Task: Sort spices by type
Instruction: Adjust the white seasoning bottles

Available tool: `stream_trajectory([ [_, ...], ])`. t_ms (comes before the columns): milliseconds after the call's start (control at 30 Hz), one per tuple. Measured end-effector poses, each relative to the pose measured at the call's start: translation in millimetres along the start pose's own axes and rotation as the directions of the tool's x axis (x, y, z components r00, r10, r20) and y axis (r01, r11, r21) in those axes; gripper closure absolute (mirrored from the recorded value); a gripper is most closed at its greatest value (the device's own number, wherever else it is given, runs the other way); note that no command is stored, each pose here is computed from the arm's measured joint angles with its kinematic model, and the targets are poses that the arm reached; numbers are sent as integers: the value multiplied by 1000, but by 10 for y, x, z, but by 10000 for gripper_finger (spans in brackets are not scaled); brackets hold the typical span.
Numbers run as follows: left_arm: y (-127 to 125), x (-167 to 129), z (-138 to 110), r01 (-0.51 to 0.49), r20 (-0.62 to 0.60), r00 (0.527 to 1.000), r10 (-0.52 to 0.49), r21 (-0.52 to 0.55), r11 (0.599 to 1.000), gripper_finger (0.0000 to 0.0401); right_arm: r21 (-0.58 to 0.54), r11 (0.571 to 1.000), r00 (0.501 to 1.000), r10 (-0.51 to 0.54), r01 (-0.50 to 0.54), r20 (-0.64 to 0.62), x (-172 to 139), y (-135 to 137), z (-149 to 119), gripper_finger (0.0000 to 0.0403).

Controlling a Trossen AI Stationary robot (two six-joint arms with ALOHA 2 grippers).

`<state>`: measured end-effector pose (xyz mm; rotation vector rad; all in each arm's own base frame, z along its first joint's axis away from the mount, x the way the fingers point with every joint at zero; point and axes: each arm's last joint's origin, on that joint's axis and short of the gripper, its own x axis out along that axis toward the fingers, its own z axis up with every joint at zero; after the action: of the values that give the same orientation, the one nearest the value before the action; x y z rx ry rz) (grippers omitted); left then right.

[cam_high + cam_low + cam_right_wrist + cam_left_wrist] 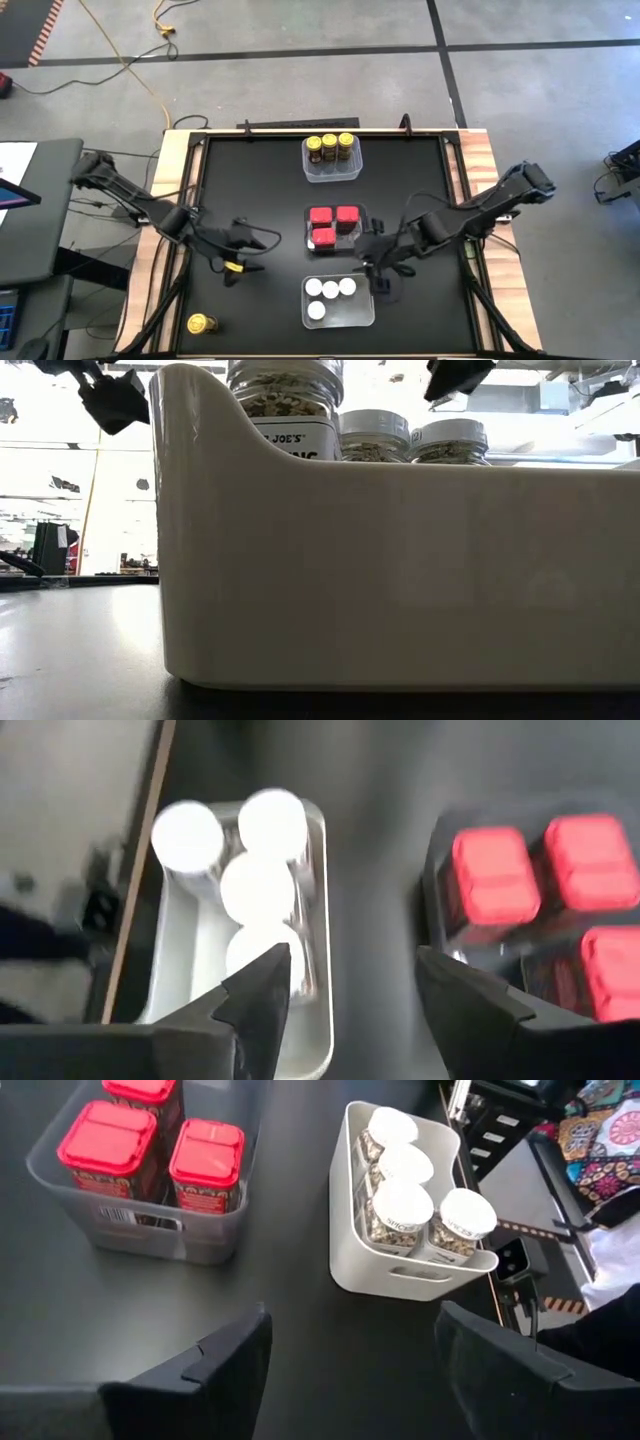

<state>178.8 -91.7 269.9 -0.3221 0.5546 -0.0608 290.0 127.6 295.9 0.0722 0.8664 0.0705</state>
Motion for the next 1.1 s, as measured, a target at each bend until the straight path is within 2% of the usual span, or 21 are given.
stream_trajectory([
  [67,20,-40,-8,6,10,1000,-6,18,1000,133,-5,1000,997,-17,16,-72,97,32,-6,153],
  [167,38,-65,-22,9,16,1000,-9,33,999,133,48,998,989,-35,42,-142,273,100,-37,148],
  [400,42,-56,-35,6,6,1000,-6,13,1000,133,78,997,977,12,4,-212,541,344,-60,147],
  [600,41,-56,-36,10,3,1000,-10,7,1000,133,59,997,980,52,-41,-194,497,495,-11,147],
  [900,45,-56,-43,6,-4,1000,-6,-6,1000,133,74,997,980,48,-34,-191,490,435,19,147],
  [1000,52,-56,-55,-1,-15,1000,1,-1,1000,133,73,995,975,83,-69,-205,483,469,4,147],
  [1100,55,-56,-60,-5,-20,1000,5,5,1000,133,27,996,973,91,-88,-214,479,480,-6,147],
])
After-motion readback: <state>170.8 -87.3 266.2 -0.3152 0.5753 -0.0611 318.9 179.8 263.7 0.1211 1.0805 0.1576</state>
